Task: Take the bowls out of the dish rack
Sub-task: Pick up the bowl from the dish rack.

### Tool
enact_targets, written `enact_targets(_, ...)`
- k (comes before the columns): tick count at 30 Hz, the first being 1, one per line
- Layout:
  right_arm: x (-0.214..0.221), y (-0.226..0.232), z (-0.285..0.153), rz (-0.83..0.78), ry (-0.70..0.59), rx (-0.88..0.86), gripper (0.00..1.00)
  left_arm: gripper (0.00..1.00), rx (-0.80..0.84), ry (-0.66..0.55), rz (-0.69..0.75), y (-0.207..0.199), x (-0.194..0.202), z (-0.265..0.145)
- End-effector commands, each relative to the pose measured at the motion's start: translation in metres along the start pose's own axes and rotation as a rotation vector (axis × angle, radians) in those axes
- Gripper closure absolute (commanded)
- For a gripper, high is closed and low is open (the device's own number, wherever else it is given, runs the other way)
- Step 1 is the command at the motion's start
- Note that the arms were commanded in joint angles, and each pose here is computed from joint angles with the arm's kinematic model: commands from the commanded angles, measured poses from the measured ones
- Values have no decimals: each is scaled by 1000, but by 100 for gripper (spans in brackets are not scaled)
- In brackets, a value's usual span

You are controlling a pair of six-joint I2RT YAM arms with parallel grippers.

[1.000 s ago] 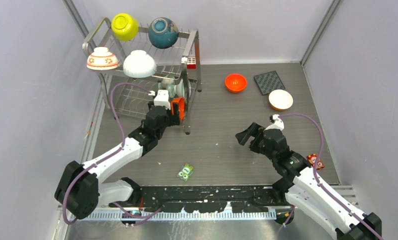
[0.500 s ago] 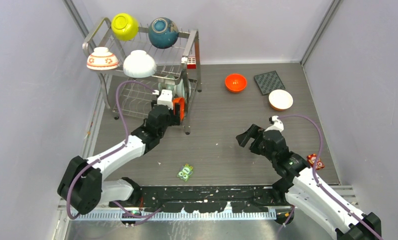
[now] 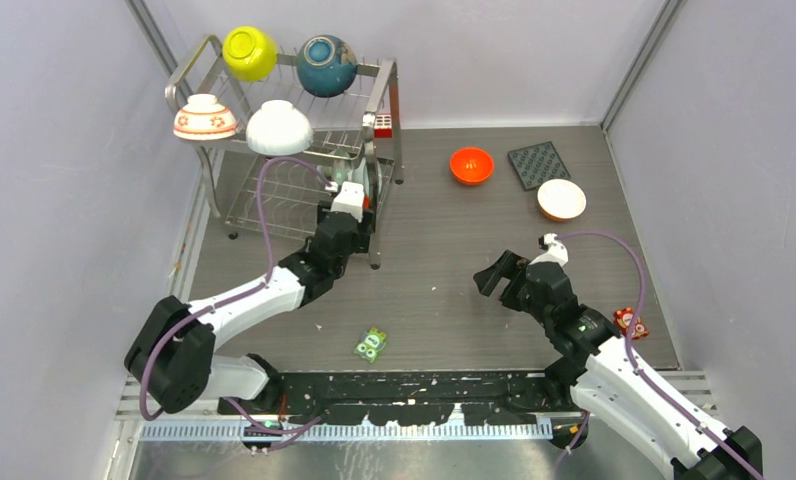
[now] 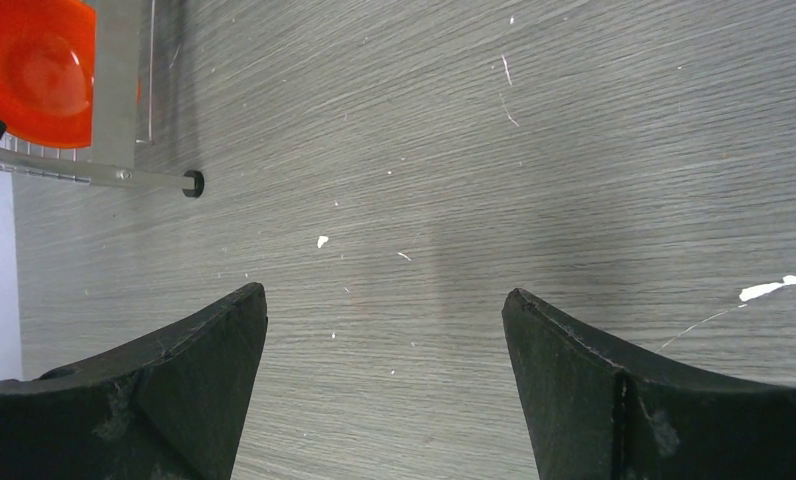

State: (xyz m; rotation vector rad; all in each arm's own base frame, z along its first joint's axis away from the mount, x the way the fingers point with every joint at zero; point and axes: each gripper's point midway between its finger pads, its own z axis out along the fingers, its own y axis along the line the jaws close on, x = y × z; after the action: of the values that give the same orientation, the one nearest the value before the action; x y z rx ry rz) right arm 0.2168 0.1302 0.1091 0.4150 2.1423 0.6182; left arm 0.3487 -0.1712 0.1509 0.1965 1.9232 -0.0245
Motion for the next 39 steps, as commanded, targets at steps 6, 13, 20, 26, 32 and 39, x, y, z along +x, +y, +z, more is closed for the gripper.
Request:
enact_targets(6,-4,-3,-1,-20,-26,13,9,38,-79,-99,-15,6,-37,3)
enact_targets(13,-4,-5,-2,-21,-27,17,9,44,-103,-70,10,6,-29,7)
enact_targets(20,-3,-6,-2,-22,-26,21,9,46,-108,-46,32,1,-20,12)
enact_targets(26,-3,-7,-2,-23,-25,26,9,50,-127,-36,57,0,-16,14)
enact_targets(32,-1,-8,-1,-25,-22,29,9,55,-153,-28,74,0,-12,15)
enact_targets(39,-2,-10,-1,-26,-26,34,9,62,-168,-23,81,0,-7,16)
